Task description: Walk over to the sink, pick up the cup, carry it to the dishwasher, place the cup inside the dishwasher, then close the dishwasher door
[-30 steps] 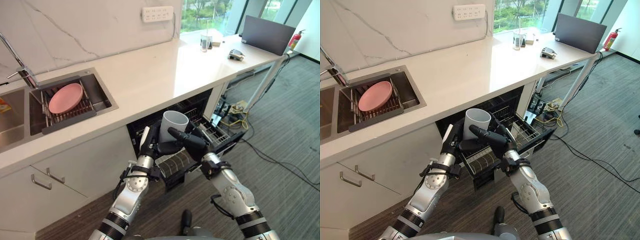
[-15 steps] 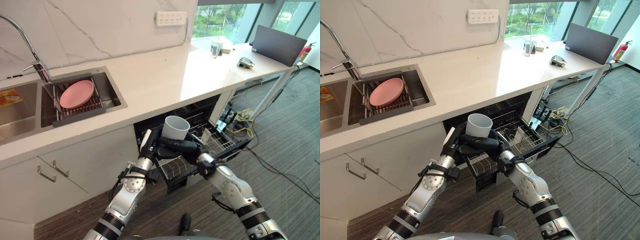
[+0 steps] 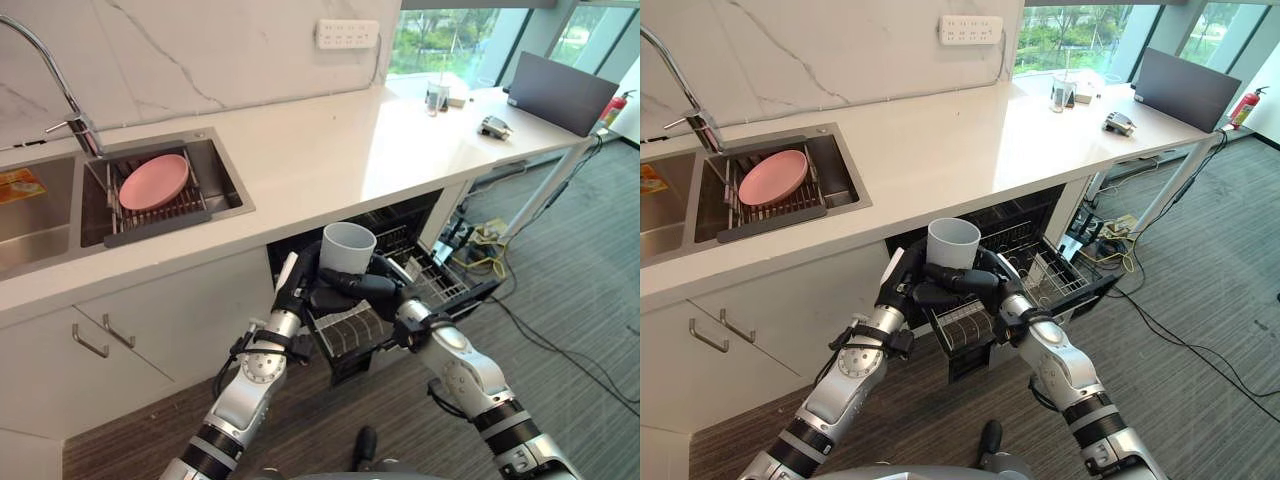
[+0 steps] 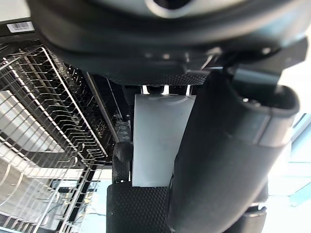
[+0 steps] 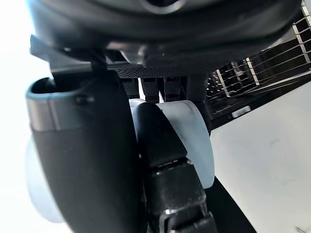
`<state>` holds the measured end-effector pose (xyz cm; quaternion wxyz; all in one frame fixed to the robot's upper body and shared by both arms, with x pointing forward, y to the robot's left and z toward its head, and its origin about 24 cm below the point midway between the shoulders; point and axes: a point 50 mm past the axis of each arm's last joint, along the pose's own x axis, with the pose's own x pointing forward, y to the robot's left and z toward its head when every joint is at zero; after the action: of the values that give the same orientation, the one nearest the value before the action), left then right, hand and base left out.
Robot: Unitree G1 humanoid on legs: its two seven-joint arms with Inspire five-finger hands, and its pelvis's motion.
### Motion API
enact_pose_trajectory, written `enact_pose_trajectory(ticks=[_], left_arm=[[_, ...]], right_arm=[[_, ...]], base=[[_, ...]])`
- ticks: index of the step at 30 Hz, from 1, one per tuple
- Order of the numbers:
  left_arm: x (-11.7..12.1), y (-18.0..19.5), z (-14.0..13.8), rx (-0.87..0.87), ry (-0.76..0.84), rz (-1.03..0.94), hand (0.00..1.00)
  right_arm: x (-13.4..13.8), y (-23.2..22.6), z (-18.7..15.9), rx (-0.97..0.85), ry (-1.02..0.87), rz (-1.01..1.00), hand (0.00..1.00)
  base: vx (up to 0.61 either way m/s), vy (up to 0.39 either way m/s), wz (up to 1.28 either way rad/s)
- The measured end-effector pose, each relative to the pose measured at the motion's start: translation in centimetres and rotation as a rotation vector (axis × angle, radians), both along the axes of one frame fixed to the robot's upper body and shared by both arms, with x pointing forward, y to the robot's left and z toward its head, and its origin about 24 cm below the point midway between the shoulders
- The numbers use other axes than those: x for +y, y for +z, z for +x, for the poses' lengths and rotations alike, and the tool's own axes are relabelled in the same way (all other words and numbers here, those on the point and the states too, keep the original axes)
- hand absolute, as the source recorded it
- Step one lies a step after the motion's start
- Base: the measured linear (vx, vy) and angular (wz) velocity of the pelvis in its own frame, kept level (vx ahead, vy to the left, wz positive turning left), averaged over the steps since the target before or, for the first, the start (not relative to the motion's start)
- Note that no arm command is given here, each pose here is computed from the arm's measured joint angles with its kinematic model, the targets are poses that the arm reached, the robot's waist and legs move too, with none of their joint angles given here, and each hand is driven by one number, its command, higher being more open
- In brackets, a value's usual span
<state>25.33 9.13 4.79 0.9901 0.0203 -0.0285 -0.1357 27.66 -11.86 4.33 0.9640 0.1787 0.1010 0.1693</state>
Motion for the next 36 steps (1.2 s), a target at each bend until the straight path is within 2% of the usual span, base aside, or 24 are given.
enact_pose_trajectory(ticks=[10,24,27,31,36], left_arm=[[-0.1,0.3,0.0,-0.027,0.010,-0.019,1.00],[-0.6,-0.7,-1.1,0.005,0.001,-0.045,1.00],[-1.3,-3.1,-3.2,0.113,-0.046,-0.026,1.00],[-1.3,-6.4,-5.7,0.281,-0.074,0.021,1.00],[-0.6,-4.6,-4.7,0.202,-0.036,0.006,1.00]], right_arm=[[1.6,0.5,0.0,-0.014,-0.149,0.075,0.00],[2.3,0.4,-0.6,0.003,-0.306,0.105,0.00],[0.2,2.1,0.0,-0.087,-0.517,0.203,0.00],[-5.0,5.8,0.7,-0.277,-0.804,0.316,0.00],[-8.1,6.8,0.1,-0.351,-0.954,0.337,0.00]], base=[[0.00,0.019,-0.04],[0.00,0.003,0.01],[0.00,0.005,0.02],[0.00,0.000,0.00],[0.00,0.000,0.00]])
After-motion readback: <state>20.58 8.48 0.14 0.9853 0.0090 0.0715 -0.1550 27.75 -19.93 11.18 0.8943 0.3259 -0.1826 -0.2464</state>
